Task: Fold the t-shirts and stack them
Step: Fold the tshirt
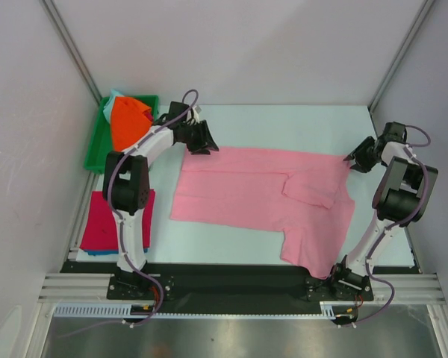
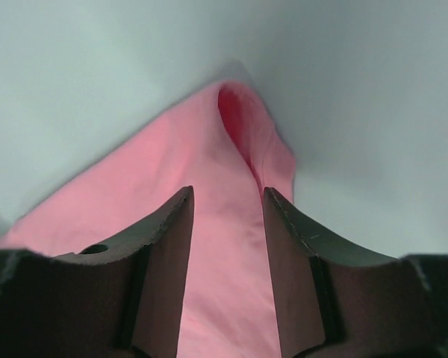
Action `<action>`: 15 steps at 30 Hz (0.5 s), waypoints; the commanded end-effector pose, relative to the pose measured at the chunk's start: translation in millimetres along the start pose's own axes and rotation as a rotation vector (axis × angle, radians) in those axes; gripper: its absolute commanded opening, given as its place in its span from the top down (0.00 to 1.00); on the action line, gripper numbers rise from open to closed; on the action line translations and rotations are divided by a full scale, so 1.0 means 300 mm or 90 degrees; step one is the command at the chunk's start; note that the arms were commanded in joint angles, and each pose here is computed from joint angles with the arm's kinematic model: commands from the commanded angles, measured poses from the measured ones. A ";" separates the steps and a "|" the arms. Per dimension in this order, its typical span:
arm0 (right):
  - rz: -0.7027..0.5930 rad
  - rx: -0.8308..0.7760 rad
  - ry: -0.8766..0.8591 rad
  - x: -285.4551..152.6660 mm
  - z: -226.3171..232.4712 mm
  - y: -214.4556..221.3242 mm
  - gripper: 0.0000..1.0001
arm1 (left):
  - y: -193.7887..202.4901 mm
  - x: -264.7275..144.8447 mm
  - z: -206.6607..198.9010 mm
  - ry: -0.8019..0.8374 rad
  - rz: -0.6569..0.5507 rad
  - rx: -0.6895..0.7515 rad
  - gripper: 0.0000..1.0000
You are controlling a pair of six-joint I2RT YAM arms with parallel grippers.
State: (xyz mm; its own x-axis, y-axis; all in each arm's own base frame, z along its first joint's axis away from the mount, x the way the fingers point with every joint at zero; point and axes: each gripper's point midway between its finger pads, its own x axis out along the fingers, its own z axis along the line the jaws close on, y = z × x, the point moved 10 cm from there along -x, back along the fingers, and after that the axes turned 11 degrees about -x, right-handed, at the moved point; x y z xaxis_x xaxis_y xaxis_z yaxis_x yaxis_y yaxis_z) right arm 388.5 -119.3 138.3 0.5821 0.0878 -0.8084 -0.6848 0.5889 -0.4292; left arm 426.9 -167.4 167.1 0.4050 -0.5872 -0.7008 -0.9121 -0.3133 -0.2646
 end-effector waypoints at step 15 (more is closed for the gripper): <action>-0.023 -0.052 -0.002 0.149 0.025 -0.114 0.61 | -0.132 0.054 0.205 0.009 -0.007 -0.139 0.52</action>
State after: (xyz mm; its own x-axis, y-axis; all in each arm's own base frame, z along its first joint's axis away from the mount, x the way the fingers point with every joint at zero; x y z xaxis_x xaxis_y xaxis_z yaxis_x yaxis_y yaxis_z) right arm 434.0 -124.1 121.2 0.6049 0.0915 -0.7910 -0.6941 0.5475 -0.4675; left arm 454.7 -114.0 114.6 0.3875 -0.5592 -0.7329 -0.8749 -0.4736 -0.1012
